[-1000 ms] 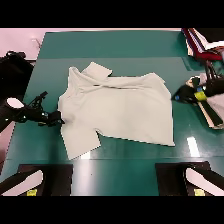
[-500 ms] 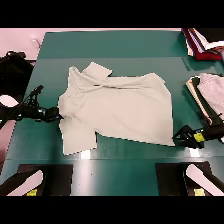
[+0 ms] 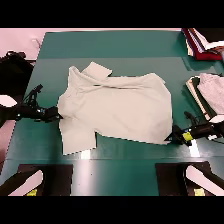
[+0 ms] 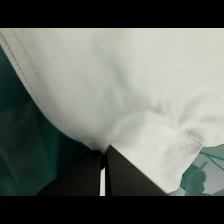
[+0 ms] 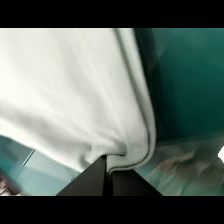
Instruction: Fold the shirts.
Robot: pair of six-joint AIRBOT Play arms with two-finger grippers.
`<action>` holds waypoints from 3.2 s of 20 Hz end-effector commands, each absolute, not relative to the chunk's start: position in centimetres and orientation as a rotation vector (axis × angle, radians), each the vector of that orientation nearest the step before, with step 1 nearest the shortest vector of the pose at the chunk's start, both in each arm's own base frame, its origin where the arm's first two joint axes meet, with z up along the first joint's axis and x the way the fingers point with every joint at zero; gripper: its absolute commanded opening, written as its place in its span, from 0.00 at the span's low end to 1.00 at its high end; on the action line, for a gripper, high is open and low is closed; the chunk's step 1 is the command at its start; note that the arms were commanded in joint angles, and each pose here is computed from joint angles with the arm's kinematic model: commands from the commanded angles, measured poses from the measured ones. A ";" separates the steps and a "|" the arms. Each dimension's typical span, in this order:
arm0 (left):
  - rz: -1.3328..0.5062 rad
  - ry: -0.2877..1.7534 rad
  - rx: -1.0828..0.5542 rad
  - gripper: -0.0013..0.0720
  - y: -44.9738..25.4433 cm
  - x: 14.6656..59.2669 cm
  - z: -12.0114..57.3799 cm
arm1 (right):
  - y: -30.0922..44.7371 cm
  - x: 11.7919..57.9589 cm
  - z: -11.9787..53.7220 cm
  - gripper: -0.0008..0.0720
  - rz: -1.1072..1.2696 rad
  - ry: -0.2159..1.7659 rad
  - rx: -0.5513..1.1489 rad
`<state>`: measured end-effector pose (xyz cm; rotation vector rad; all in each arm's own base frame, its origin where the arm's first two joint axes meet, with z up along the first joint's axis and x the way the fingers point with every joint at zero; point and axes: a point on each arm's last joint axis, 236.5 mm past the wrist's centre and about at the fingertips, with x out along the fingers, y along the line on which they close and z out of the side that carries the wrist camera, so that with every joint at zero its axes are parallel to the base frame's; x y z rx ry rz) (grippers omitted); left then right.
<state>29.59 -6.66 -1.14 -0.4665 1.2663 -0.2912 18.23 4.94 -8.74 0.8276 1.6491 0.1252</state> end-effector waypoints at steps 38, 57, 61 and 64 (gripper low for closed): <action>-0.382 1.034 -0.412 0.05 -9.3 51.4 7.1 | 0.7 46.0 3.9 0.03 0.123 1.353 0.334; -0.375 1.521 -0.226 0.05 -6.5 41.9 -2.9 | 2.7 39.8 -0.7 0.03 0.134 1.454 0.185; -0.294 1.558 -0.212 0.29 -5.0 41.3 -3.3 | 2.7 38.5 -2.0 0.48 0.130 1.494 0.255; -0.236 1.538 -0.165 0.76 -3.6 40.6 -1.3 | 2.8 38.2 0.2 0.71 0.159 1.487 0.331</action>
